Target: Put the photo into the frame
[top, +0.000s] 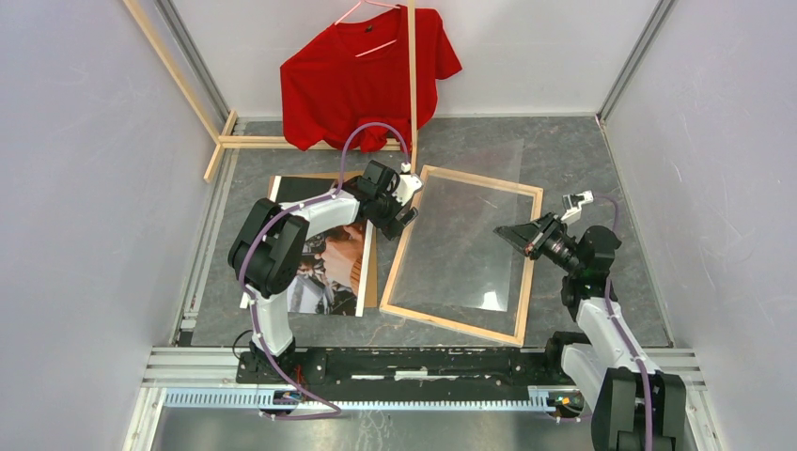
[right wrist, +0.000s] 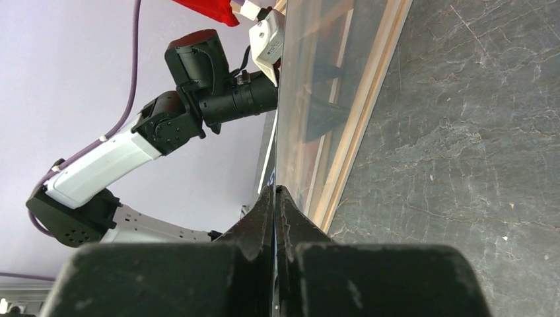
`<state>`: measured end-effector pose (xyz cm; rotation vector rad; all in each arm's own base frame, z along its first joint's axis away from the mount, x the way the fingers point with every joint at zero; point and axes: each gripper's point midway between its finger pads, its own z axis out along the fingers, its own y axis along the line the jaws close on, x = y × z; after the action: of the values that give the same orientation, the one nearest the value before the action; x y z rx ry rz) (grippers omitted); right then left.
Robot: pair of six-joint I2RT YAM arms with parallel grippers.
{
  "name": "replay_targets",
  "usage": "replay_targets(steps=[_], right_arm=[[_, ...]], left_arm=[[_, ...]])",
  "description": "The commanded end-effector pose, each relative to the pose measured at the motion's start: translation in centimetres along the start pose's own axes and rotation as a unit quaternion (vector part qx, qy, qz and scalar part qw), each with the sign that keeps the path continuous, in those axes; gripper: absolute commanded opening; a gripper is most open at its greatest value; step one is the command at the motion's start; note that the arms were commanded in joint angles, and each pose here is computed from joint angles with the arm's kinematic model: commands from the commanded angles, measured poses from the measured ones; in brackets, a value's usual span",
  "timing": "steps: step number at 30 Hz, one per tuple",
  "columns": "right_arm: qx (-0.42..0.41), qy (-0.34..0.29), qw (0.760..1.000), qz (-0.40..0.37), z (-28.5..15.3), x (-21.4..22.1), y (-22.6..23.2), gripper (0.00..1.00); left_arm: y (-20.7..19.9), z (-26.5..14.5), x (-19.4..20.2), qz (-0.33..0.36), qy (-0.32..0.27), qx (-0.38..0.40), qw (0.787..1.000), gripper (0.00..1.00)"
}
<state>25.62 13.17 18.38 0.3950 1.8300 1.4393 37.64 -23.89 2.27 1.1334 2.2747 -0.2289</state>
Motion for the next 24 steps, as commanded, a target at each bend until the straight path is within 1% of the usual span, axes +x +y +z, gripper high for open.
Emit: replay_targets(steps=[1, 7, 15, 16, 18, 21, 24], right_arm=[[-0.015, 0.016, 0.999, -0.04, 0.3, -0.3, 1.3, 0.0], [0.003, 0.028, 0.998, -0.052, 0.4, -0.2, 0.5, 0.0], [0.079, 0.048, 0.991, -0.093, -0.1, -0.2, -1.9, 0.0], [0.089, 0.047, 0.99, -0.096, -0.2, -0.3, -2.2, 0.01], [0.117, 0.05, 0.987, -0.097, -0.6, -0.2, -3.0, 0.07], [0.133, 0.052, 0.985, -0.097, -0.9, -0.1, -3.5, 0.12], [0.142, 0.052, 0.984, -0.095, -1.1, 0.1, -3.8, 0.14]], left_arm=[[-0.6, -0.3, 1.2, 0.002, 0.02, 0.012, 1.0, 0.97], [-0.6, -0.3, 1.3, 0.003, 0.02, 0.011, 1.0, 0.97], [-0.5, -0.4, 1.3, 0.003, 0.02, 0.01, 1.0, 0.97], [-0.5, -0.3, 1.3, 0.003, 0.021, 0.01, 1.0, 0.97], [-0.6, -0.3, 1.3, 0.003, 0.02, 0.012, 1.0, 0.97], [-0.7, -0.4, 1.2, 0.003, 0.017, 0.015, 1.0, 0.97], [-0.7, -0.5, 1.2, 0.002, 0.018, 0.015, 1.0, 0.97]])
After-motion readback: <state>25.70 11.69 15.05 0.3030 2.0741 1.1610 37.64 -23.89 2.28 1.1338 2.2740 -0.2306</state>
